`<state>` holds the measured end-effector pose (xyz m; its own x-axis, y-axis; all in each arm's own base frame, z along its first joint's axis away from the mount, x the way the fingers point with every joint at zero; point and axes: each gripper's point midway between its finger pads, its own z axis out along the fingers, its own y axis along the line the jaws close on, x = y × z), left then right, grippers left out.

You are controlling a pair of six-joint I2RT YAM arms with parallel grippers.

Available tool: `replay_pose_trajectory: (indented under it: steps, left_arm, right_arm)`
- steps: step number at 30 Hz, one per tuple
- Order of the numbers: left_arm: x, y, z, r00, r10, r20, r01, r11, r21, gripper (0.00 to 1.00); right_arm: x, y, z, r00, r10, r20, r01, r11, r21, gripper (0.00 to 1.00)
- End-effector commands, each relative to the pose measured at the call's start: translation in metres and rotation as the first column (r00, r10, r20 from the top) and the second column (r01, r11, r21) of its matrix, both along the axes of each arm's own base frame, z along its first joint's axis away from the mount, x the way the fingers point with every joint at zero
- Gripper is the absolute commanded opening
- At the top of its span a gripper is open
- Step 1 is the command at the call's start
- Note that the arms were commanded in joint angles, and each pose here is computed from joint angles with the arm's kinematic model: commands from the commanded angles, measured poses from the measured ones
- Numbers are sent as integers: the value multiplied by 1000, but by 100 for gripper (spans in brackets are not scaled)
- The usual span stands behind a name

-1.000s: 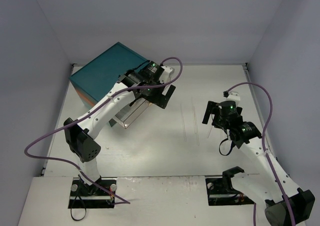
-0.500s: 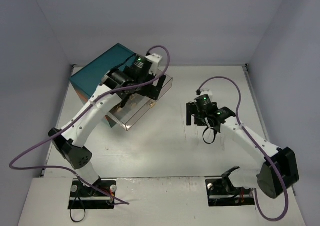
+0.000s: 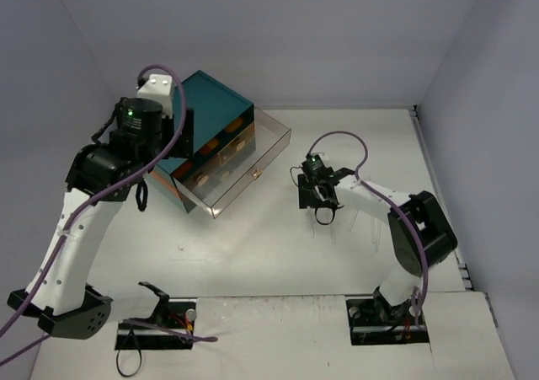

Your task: Sort the eating utensils into containers

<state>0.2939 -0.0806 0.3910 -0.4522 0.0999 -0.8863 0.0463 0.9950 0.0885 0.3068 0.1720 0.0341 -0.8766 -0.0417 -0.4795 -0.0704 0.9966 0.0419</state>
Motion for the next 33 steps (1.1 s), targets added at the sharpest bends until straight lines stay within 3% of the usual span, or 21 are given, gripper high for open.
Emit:
replay_pose_trajectory:
  steps: [1,6,11,15,19,23,28,33]
  left_arm:
    - [-22,42,18,985,137,110,-140,990,24,97]
    - [-50,72,15,963,221,154,-228,973,27,97]
    - [-72,94,11,937,289,198,-296,955,9,97]
    - [-83,105,3,923,319,216,-328,945,7,97]
    - [-90,110,-2,918,328,222,-337,942,4,97]
    - [-92,113,-7,916,336,220,-347,938,14,97]
    - [-94,115,-25,922,333,197,-349,936,53,97]
    - [-96,115,-44,927,331,175,-346,936,64,97]
  right_arm:
    - [16,18,-2,999,-10,31,10,1000,20,51]
    - [10,13,-25,998,-59,-7,59,998,-15,46]
    - [4,3,-40,994,-105,-23,103,993,-59,29]
    - [2,-8,-49,990,-138,-23,135,985,-106,2]
    - [15,-15,-35,987,-160,19,161,982,-98,0]
    - [40,-21,21,969,-208,130,209,978,2,0]
    - [64,-27,136,903,-303,305,242,945,221,0]
    - [77,7,228,853,-367,370,182,875,449,0]
